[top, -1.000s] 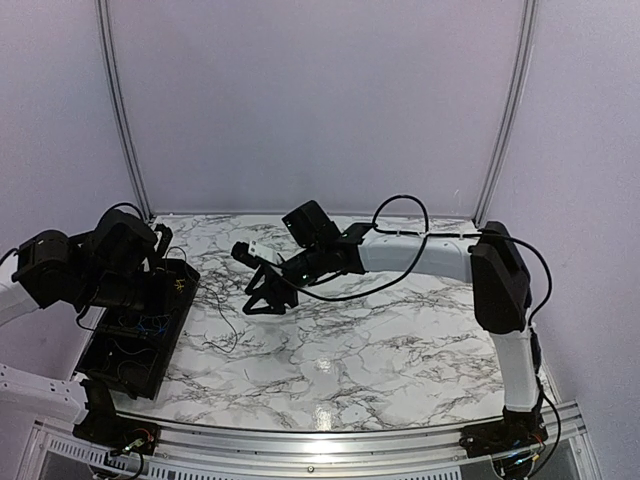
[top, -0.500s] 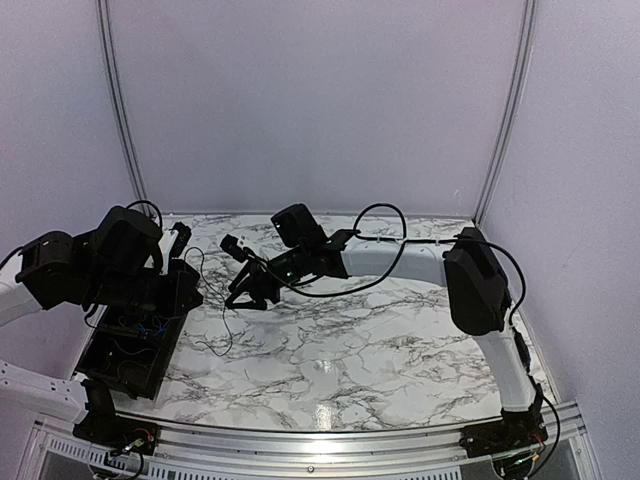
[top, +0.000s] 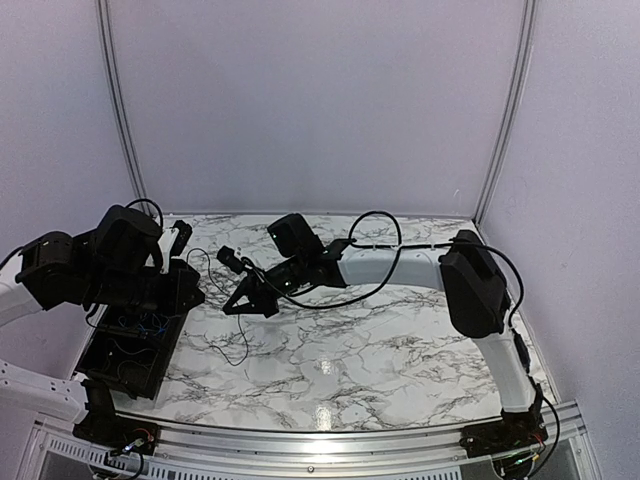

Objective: Untangle the cables

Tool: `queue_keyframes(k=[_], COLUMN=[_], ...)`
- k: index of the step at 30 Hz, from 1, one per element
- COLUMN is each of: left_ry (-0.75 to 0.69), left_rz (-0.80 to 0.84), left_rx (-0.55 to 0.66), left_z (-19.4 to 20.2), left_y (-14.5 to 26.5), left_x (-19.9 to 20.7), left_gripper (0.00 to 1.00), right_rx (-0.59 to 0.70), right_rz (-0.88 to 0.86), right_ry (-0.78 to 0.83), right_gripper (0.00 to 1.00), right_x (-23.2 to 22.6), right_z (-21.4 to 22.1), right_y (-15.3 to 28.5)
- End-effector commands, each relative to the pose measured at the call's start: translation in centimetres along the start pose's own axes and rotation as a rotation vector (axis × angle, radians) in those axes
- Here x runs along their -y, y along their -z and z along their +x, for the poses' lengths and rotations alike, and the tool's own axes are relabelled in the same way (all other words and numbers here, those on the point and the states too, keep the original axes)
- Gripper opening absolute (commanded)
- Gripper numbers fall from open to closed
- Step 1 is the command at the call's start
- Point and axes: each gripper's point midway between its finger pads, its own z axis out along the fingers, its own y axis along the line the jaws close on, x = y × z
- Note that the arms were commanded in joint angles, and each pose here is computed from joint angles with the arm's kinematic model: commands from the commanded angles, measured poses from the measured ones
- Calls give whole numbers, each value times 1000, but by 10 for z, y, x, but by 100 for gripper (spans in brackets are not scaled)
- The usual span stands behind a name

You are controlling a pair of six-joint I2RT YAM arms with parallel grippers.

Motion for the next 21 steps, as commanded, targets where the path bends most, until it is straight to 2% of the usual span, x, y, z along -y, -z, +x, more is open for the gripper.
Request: queue_keyframes(k=[1, 3, 4, 6, 10, 13, 21], left_ry=[-19, -18, -18, -37, -132, -207, -266], left_rz=[-7, -59, -76, -98, -120, -73, 224], left_rx=[41, 77, 91, 109, 97, 87, 196], left_z=[-4, -8, -9, -11, -11, -11, -16], left_y=[3, 5, 6, 7, -2, -14, -45], left_x=[-3, -14, -19, -23, -23, -10, 56], left_gripper=[15, 36, 42, 48, 53, 54, 55], right_rx=[14, -13, -30, -76, -234, -334, -354], right_rz=[90, 126, 148, 186, 230, 234, 304], right_ry=[107, 149, 167, 216, 279, 269, 220], right_gripper=[0, 0, 0, 0, 0, 0, 0], right_x=[-9, -12, -13, -18, -28, -39, -46], right_z=[-26, -25, -22, -13, 24, 50, 66], right_y=[22, 36, 44, 59, 81, 95, 112])
